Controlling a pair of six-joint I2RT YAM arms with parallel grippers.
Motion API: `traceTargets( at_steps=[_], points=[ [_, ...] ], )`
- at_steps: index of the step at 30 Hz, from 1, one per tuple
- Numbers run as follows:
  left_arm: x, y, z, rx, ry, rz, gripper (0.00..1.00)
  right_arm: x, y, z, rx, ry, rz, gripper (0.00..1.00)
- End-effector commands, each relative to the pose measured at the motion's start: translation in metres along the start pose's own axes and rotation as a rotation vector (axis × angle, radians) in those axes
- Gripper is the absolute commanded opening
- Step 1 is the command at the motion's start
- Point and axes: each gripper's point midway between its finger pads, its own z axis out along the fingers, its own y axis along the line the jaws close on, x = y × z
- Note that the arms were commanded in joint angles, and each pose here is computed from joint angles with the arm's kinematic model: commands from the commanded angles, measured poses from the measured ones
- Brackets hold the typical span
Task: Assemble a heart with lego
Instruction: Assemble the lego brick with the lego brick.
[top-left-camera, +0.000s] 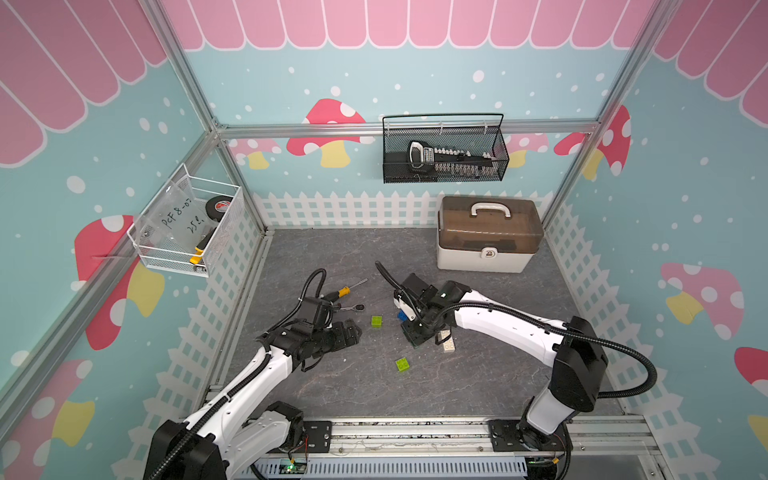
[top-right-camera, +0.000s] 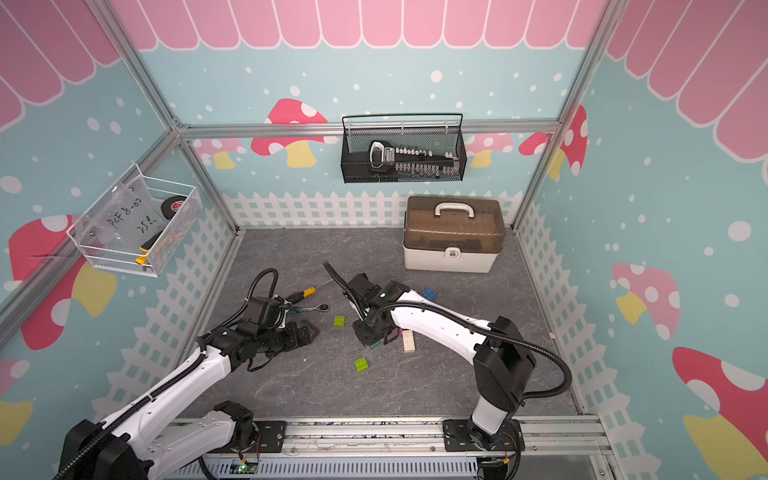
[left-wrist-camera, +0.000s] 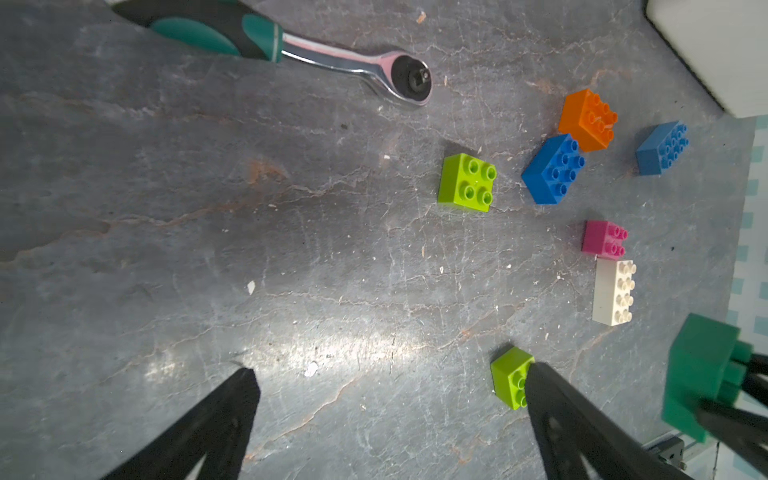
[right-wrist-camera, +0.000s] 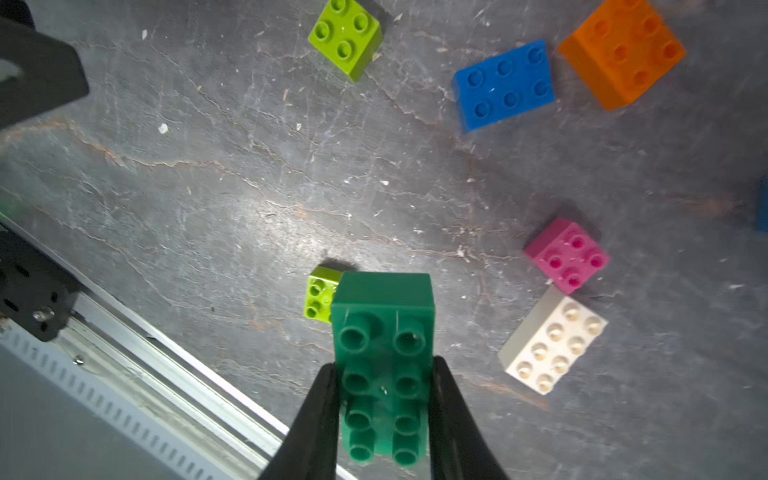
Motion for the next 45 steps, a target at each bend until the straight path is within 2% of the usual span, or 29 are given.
traceTargets(
  at_steps=[1, 8, 30, 36, 45],
  points=[
    [0.006, 0.011, 0.0, -0.017, -0.017, -0.082, 0.99, 0.014, 0.008, 0.02, 0.047, 0.092, 0.148, 0.22],
    [0.014, 0.014, 0.002, -0.001, -0.008, -0.095, 0.99, 0.022, 0.036, 0.045, 0.048, 0.113, 0.172, 0.21],
    [0.016, 0.011, 0.002, 0.008, -0.006, -0.067, 0.99, 0.05, 0.03, 0.071, 0.088, 0.188, 0.22, 0.2],
    [0.017, 0.011, 0.003, 0.009, -0.002, -0.069, 1.0, 0.046, 0.031, 0.072, 0.083, 0.175, 0.212, 0.2],
    [0.018, 0.011, 0.003, 0.012, 0.001, -0.071, 0.99, 0.058, 0.021, 0.089, 0.129, 0.25, 0.243, 0.19]
  ],
)
